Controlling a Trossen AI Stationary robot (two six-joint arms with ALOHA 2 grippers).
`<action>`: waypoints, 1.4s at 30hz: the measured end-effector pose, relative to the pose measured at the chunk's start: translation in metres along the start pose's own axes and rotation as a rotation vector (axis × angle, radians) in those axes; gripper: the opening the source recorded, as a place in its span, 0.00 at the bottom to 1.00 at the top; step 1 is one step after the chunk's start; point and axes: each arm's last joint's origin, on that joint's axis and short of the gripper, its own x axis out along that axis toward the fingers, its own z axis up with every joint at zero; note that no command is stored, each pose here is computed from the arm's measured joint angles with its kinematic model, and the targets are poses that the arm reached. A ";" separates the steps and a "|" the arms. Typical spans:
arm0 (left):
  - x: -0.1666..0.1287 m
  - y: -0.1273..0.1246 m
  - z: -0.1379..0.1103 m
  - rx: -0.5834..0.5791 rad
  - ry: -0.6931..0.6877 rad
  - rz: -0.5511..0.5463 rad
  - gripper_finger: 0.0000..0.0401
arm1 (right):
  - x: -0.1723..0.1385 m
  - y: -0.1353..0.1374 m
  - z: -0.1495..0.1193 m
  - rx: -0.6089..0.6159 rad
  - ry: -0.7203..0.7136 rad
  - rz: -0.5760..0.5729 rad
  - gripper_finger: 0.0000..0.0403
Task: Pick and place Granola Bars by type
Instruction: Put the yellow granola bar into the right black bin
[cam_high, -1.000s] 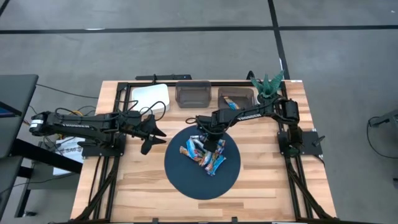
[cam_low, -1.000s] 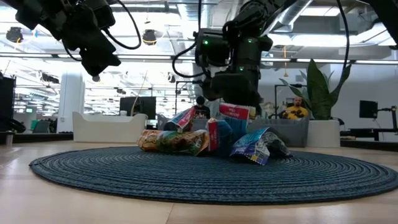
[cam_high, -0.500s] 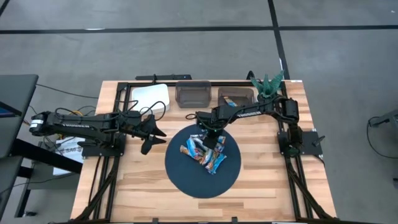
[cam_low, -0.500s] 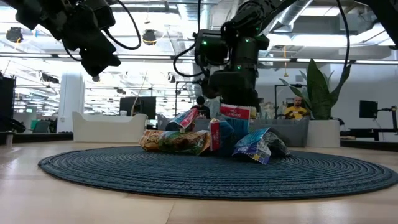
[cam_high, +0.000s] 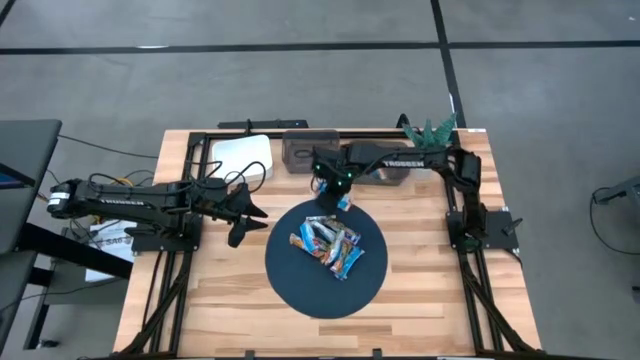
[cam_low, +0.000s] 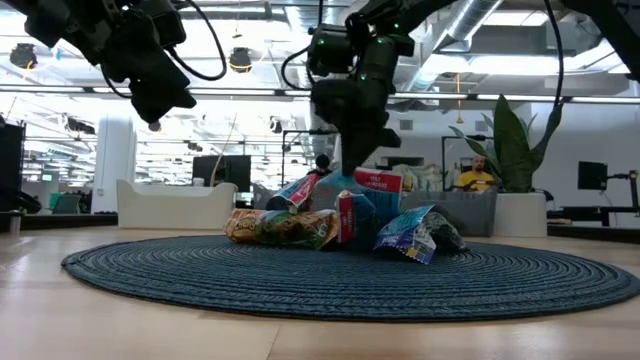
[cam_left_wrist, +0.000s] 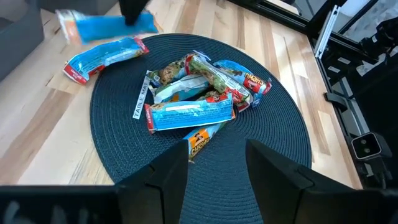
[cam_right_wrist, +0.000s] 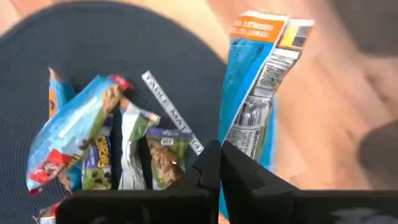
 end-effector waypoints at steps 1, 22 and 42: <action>0.000 0.000 0.000 -0.001 0.000 0.001 0.38 | -0.003 -0.002 0.002 0.007 -0.001 -0.002 0.00; 0.000 0.001 0.000 -0.018 -0.009 0.024 0.38 | -0.063 -0.099 0.006 0.261 0.151 -0.393 0.00; 0.000 0.001 0.001 -0.017 -0.016 0.044 0.38 | -0.068 -0.110 -0.004 0.241 0.271 -0.400 0.29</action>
